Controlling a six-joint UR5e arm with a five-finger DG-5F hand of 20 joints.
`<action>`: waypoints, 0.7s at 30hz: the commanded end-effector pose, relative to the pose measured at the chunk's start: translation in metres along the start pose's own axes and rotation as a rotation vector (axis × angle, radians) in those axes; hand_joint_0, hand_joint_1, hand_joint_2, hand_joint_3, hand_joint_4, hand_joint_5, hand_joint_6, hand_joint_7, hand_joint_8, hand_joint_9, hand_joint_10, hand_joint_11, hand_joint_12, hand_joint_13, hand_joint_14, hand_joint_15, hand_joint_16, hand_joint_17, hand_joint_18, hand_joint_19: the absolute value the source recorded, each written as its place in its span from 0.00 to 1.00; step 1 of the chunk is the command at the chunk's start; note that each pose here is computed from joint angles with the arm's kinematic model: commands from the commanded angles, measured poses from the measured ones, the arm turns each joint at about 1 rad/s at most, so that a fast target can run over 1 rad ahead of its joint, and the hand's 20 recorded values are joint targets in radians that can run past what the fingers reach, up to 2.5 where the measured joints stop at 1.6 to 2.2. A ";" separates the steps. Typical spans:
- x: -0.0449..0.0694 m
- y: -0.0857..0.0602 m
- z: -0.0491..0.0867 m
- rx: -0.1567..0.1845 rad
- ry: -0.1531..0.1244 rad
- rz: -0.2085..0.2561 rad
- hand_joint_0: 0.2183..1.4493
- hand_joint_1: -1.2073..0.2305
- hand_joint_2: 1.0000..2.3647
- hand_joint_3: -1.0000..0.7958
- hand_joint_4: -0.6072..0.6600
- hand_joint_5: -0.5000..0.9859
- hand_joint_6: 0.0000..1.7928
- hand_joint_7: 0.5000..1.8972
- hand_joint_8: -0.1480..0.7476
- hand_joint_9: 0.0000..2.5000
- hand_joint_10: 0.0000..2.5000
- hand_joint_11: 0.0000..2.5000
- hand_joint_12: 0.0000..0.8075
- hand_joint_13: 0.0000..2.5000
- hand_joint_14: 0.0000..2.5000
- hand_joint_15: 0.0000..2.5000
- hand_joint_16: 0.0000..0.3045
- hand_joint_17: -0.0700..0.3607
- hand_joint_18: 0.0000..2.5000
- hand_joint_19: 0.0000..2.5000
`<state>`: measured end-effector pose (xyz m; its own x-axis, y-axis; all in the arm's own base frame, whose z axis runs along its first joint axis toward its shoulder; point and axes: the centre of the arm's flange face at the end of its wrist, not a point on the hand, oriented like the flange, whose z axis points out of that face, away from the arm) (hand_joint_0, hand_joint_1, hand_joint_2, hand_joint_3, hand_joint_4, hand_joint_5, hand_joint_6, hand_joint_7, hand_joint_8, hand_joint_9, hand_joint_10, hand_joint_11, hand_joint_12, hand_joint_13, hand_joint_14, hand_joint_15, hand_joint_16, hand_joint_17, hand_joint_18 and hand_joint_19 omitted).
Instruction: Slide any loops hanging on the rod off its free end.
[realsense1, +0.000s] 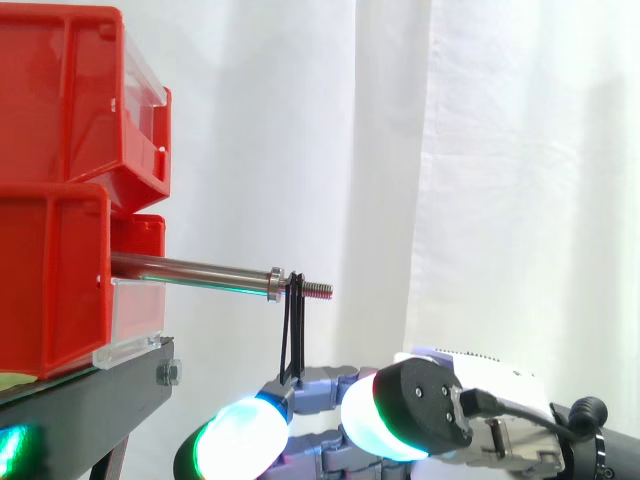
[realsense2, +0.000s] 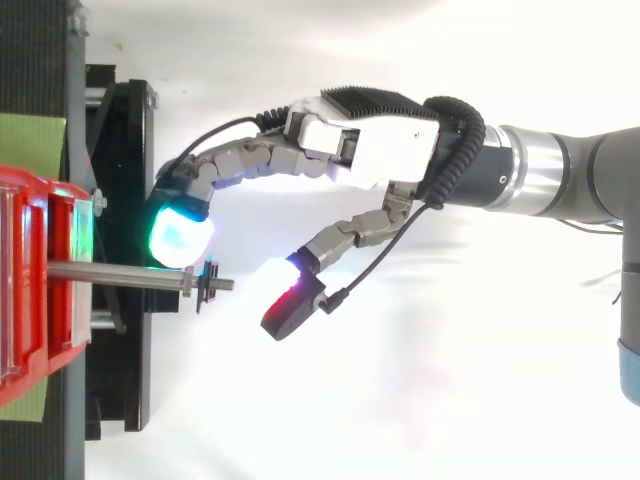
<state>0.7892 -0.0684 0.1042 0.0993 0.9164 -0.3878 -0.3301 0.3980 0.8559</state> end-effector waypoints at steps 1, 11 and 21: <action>0.000 0.003 0.003 -0.033 0.007 -0.007 0.23 0.42 0.00 0.28 0.73 0.21 0.28 0.28 0.54 0.24 0.00 0.04 0.45 0.21 0.00 0.00 0.16 0.42 0.22 0.00; -0.004 0.002 0.003 -0.039 0.007 -0.010 0.24 0.44 0.00 0.28 0.74 0.21 0.28 0.31 0.54 0.25 0.00 0.04 0.44 0.21 0.00 0.00 0.16 0.42 0.22 0.00; -0.008 0.010 0.014 -0.064 -0.006 -0.017 0.25 0.44 0.00 0.28 0.74 0.22 0.28 0.33 0.53 0.25 0.00 0.04 0.44 0.22 0.00 0.00 0.16 0.41 0.23 0.00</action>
<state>0.7947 -0.0711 0.1150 0.1045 0.9110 -0.3988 -0.3792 0.4073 0.8309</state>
